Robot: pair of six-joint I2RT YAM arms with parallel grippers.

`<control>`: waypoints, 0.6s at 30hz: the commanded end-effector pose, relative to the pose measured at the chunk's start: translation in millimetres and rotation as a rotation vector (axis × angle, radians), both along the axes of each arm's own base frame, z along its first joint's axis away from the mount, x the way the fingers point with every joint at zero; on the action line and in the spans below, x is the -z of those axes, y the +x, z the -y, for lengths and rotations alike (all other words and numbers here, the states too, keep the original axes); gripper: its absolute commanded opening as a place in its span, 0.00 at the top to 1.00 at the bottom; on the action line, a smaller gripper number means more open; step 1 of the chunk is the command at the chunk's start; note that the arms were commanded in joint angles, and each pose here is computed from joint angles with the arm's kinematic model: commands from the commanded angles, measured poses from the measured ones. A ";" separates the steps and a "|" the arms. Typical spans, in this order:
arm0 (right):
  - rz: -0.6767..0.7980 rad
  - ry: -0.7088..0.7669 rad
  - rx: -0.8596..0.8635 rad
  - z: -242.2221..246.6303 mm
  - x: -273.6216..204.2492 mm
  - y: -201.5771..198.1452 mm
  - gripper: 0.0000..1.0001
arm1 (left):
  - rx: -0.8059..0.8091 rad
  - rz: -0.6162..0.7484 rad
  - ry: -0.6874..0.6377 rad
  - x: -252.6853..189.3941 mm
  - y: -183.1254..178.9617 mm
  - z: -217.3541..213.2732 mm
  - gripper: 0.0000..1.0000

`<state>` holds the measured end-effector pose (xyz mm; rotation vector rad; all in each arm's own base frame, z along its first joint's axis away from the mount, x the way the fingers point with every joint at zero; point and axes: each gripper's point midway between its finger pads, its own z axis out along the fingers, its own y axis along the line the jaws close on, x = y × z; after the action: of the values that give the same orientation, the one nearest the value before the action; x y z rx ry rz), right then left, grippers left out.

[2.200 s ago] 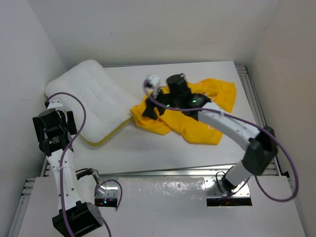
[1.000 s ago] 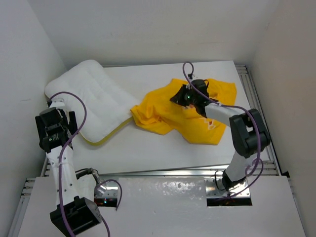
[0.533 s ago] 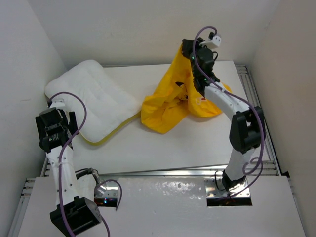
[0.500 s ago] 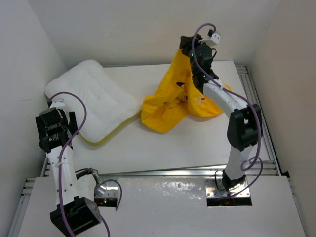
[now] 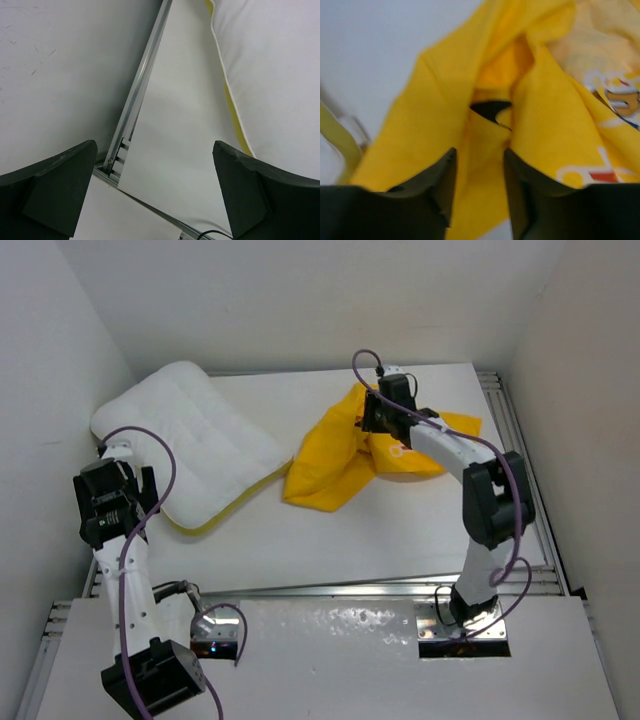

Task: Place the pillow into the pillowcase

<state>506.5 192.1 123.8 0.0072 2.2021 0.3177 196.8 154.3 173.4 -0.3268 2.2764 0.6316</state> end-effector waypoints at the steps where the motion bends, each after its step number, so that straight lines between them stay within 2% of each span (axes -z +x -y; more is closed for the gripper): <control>1: 0.175 -0.109 -0.002 29.8 -51.2 -11.8 0.64 | 0.010 0.056 0.019 -14.6 6.2 -0.6 0.00; 3: 0.094 -0.109 -0.116 16.2 -21.2 -25.6 0.42 | 0.012 0.063 0.019 -16.8 8.1 -1.0 0.00; 6: 0.031 -0.040 -0.343 -26.4 -1.9 -50.0 0.22 | 0.013 0.063 0.015 -18.4 9.2 -0.7 0.00; 8: 0.011 0.000 -0.395 -41.7 12.0 -65.6 0.18 | 0.007 0.064 0.021 -19.4 7.5 -1.2 0.00; 12: -0.039 0.143 -0.387 -72.1 28.6 -85.0 0.16 | -0.010 0.052 0.034 -15.8 0.9 -2.9 0.00; 16: -0.125 0.246 -0.317 -87.1 47.3 -86.5 0.17 | -0.012 0.042 0.042 -12.1 -2.2 -2.9 0.00; 18: -0.173 0.309 -0.314 -98.2 52.8 -83.6 0.21 | -0.018 0.037 0.044 -11.9 -2.7 -4.2 0.00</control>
<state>406.1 269.6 53.1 -0.2764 2.3496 0.6973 194.3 154.7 179.2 -0.3291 2.2516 0.6482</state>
